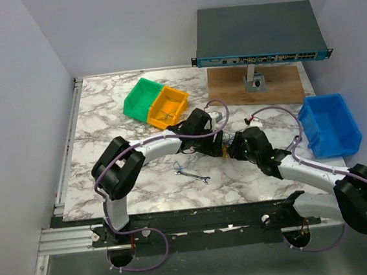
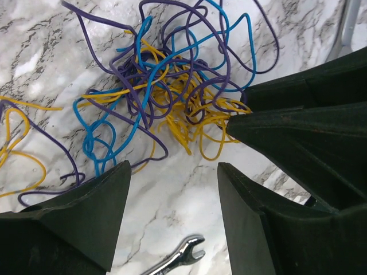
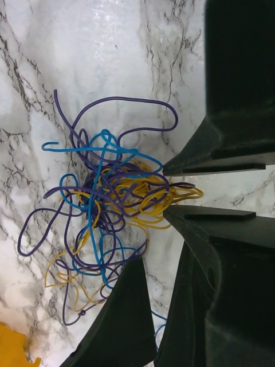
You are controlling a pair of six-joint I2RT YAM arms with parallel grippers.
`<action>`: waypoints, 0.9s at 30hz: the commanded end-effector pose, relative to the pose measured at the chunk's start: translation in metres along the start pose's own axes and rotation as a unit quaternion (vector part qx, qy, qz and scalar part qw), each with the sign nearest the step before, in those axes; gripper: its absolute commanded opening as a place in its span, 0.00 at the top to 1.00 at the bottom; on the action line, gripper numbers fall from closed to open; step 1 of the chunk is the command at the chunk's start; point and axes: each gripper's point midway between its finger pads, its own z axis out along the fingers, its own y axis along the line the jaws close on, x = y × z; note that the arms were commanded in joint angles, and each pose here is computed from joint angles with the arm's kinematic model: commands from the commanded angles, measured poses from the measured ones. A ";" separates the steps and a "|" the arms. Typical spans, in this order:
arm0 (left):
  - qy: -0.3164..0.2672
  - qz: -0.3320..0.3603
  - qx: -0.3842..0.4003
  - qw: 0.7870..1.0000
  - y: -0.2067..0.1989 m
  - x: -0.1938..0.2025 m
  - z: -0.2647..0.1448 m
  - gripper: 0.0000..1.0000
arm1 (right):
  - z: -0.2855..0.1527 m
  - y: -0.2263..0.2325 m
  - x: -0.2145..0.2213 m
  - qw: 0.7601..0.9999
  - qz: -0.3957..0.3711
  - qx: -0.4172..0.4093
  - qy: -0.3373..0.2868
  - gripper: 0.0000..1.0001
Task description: Untangle the cables
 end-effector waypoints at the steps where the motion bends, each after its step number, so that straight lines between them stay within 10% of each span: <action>1: 0.014 0.007 0.006 1.000 -0.001 -0.001 0.014 0.37 | 0.010 0.002 -0.001 1.000 -0.006 -0.010 -0.011 0.68; 10: 0.033 0.001 0.022 0.999 -0.006 -0.004 0.028 0.50 | 0.010 0.012 0.008 0.999 0.013 -0.041 0.004 0.99; 16: 0.032 -0.001 0.016 0.999 -0.004 -0.008 0.030 1.00 | -0.001 0.000 0.007 0.999 0.029 -0.024 -0.012 0.99; 27: -0.013 0.005 -0.055 0.998 0.018 -0.024 0.002 1.00 | -0.018 -0.045 -0.013 0.987 0.095 0.116 -0.064 0.98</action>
